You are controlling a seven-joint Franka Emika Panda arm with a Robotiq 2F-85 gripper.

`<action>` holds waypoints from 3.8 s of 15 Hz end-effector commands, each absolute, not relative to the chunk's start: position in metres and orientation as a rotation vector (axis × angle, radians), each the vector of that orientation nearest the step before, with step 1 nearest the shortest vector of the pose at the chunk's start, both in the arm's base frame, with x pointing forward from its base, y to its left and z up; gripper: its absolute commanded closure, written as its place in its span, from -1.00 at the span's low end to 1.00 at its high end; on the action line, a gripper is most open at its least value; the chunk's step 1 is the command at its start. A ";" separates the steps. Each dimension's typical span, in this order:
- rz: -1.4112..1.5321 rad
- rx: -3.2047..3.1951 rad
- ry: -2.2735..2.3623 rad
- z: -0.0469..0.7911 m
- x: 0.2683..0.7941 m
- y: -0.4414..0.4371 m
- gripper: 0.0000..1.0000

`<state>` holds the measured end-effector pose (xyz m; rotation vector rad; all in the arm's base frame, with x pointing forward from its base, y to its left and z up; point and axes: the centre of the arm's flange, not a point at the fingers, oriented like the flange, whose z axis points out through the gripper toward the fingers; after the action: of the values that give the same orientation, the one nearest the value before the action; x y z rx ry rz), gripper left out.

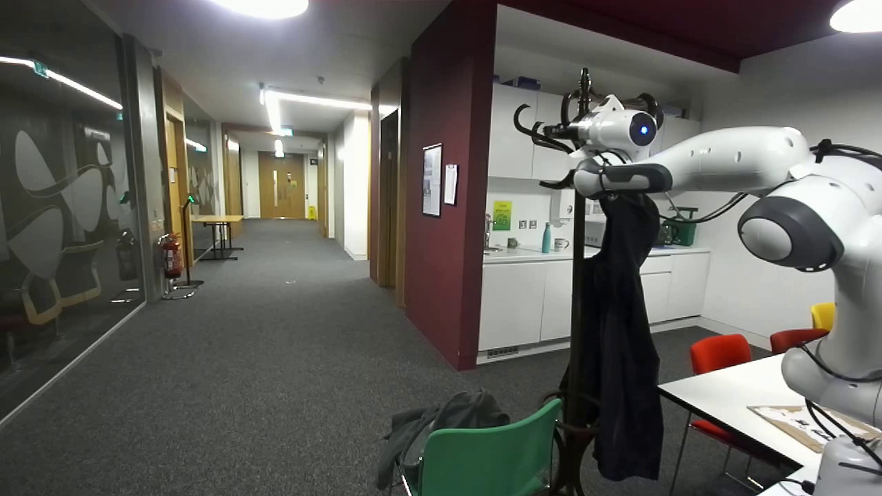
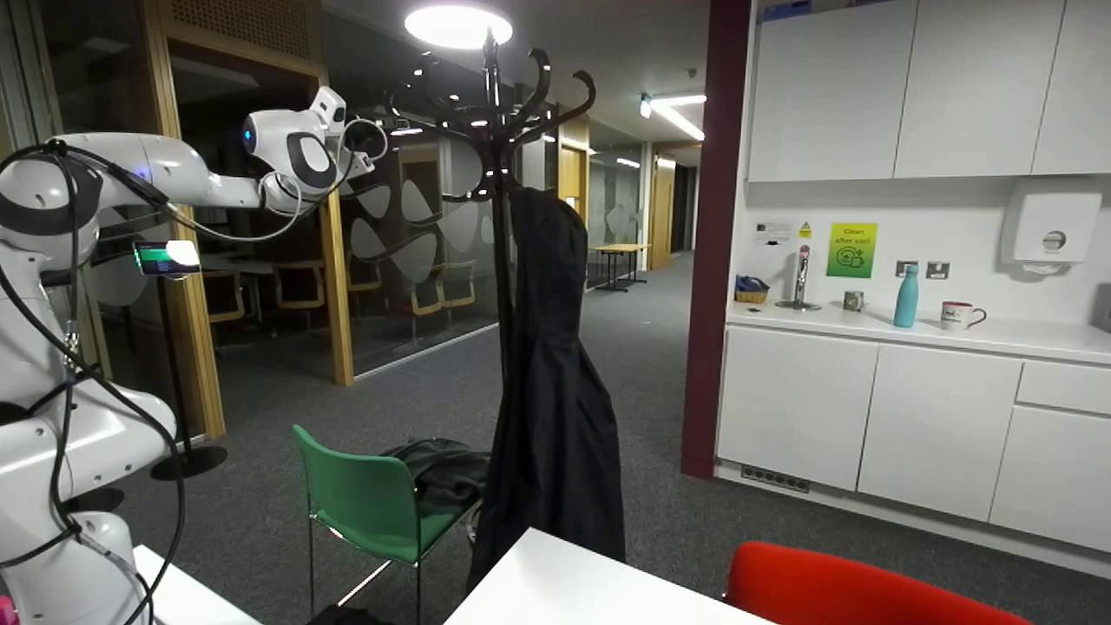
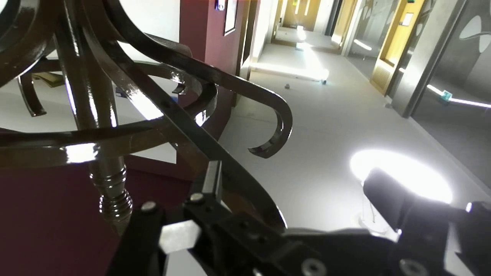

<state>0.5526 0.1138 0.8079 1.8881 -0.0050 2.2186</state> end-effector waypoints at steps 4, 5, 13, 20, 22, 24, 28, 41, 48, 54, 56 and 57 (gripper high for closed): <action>2.200 1.925 -0.003 0.812 0.578 0.122 -1.00; 2.204 1.931 0.006 0.809 0.577 0.124 -1.00; 2.211 1.841 -0.034 0.818 0.509 0.149 -1.00; 2.066 1.827 -0.211 0.841 0.450 0.158 -1.00; 2.021 1.834 -0.282 0.845 0.435 0.153 -1.00; 1.998 1.832 -0.334 0.850 0.421 0.145 -1.00; 1.958 1.819 -0.422 0.857 0.402 0.120 -1.00; 1.882 1.780 -0.525 0.862 0.365 0.048 -1.00; 1.868 1.782 -0.553 0.864 0.353 0.021 -1.00; 1.867 1.819 -0.573 0.860 0.350 -0.016 -1.00; 1.899 1.841 -0.559 0.860 0.352 -0.024 -1.00; 1.917 1.859 -0.552 0.860 0.353 -0.027 -1.00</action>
<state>0.3552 -0.0121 0.8604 1.8244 -0.6126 1.8665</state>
